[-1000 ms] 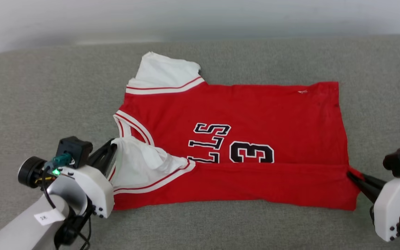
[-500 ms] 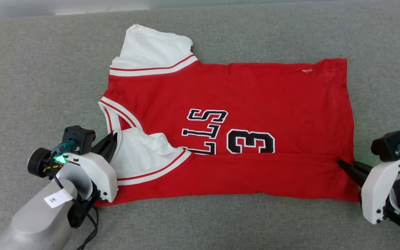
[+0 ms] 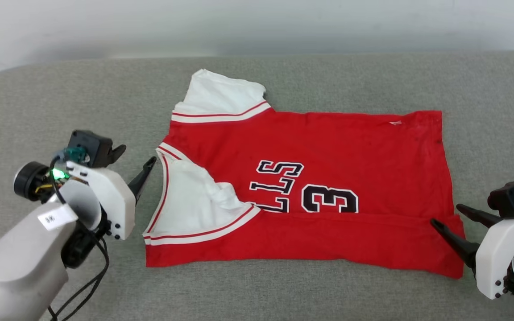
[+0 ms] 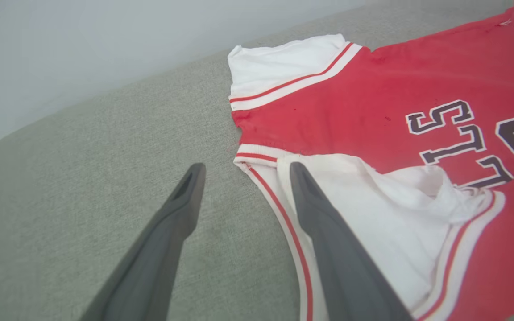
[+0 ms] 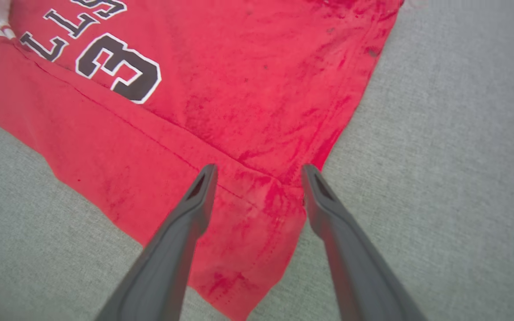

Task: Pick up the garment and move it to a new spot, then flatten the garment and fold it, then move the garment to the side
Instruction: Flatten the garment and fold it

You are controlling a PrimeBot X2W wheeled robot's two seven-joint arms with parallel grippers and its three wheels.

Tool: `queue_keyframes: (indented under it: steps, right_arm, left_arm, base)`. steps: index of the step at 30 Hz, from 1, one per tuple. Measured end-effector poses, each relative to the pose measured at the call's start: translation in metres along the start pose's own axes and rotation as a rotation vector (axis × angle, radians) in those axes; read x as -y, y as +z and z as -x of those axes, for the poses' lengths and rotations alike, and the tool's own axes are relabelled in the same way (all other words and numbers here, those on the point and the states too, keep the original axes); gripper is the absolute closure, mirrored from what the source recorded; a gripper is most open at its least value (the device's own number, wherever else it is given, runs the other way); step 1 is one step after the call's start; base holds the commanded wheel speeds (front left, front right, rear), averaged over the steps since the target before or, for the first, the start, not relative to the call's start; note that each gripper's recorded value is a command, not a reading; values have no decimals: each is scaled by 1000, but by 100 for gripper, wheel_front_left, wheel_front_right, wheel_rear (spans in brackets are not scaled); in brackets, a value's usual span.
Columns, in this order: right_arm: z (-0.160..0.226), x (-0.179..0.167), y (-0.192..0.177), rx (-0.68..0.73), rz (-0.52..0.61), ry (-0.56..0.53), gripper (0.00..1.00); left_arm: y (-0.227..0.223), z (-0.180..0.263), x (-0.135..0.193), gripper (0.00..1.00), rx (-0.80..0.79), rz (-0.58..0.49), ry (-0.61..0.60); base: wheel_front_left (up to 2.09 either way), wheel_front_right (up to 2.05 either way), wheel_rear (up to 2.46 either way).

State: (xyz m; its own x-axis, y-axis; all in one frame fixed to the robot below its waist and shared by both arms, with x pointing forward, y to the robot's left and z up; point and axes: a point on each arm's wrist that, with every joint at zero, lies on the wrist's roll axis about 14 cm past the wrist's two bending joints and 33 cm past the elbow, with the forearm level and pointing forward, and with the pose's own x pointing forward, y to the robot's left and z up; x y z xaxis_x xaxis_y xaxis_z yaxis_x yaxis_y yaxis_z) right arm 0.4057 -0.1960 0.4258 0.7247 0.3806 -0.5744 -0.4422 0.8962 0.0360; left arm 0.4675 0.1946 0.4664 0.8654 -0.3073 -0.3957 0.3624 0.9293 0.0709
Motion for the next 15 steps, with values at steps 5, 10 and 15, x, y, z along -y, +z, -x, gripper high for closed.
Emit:
queue_keyframes:
  steps: [5,10,15]
  right_arm:
    - [4,-7,14,34,19,14,0]
    - [6,-12,20,42,31,24,0]
    - [7,-17,18,22,29,37,0]
  left_arm:
    - [17,20,-3,0,-114,-22,-31]
    - [8,33,9,0,-302,-1,-97]
    - [-20,41,17,0,-501,26,-145]
  base:
    - [0,0,0]
    - [0,0,0]
    - [0,0,0]
